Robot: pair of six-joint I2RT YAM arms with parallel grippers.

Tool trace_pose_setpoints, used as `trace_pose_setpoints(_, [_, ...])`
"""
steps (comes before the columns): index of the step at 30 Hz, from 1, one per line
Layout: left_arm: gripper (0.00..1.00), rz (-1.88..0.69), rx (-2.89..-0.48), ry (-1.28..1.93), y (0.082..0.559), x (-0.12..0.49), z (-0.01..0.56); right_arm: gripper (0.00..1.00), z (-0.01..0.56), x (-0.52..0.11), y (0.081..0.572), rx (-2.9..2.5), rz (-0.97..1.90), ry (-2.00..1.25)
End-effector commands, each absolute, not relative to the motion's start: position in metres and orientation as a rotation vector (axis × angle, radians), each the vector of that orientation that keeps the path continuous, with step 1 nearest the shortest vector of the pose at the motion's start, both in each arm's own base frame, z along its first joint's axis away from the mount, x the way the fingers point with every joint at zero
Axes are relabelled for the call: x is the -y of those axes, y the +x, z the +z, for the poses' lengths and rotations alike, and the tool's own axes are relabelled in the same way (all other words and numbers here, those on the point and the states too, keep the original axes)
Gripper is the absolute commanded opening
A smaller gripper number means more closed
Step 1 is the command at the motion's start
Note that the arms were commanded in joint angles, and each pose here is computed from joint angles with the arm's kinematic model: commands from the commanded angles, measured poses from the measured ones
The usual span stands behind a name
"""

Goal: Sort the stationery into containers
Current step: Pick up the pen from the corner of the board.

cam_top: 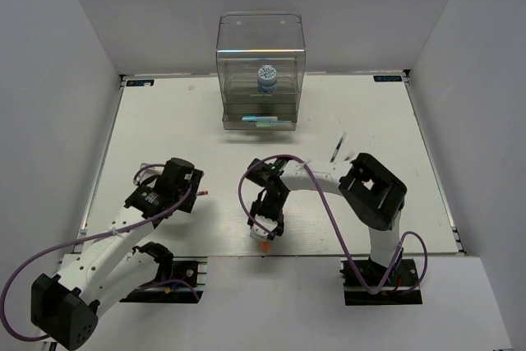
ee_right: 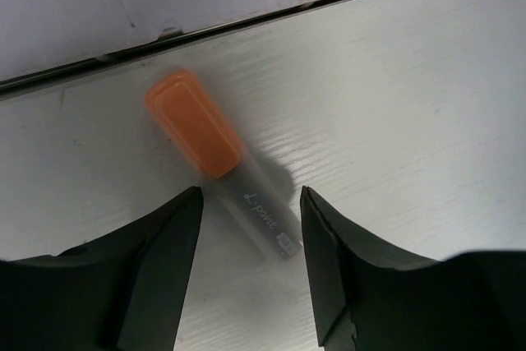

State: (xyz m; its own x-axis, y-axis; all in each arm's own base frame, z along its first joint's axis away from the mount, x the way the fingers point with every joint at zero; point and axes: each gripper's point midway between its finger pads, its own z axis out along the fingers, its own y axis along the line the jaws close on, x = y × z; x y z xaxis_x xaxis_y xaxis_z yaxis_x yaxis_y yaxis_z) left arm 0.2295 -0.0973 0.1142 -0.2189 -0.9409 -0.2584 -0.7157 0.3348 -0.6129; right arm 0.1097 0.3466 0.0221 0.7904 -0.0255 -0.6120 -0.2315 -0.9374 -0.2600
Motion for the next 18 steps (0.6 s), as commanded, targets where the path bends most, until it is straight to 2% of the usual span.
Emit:
trace_pose_setpoints(1, [0.82,-0.457,-1.993,-1.491,0.222,0.089,0.105,0.56,-0.01,-0.314,0.114,0.245,0.786,-2.817])
trace_pose_setpoints(7, [0.82,-0.47,-1.981,-1.499,0.222,0.089,0.105,0.46,-0.017,-0.291,0.124,0.029,0.726,-2.94])
trace_pose_setpoints(13, [0.82,-0.461,-1.983,-1.511,0.218,0.087,0.101,0.45,-0.031,-0.278,0.139,-0.286,0.589,-2.985])
trace_pose_setpoints(15, [0.82,-0.461,-1.983,-1.511,0.218,0.087,0.099,0.41,-0.035,-0.281,0.147,-0.349,0.535,-2.978])
trace_pose_setpoints(17, [0.82,-0.468,-1.99,-1.512,0.218,0.088,0.099,0.34,-0.039,-0.277,0.151,-0.487,0.508,-2.986])
trace_pose_setpoints(18, [0.82,-0.478,-1.984,-1.51,0.219,0.089,0.1,0.2,-0.04,-0.278,0.153,-0.561,0.494,-2.973])
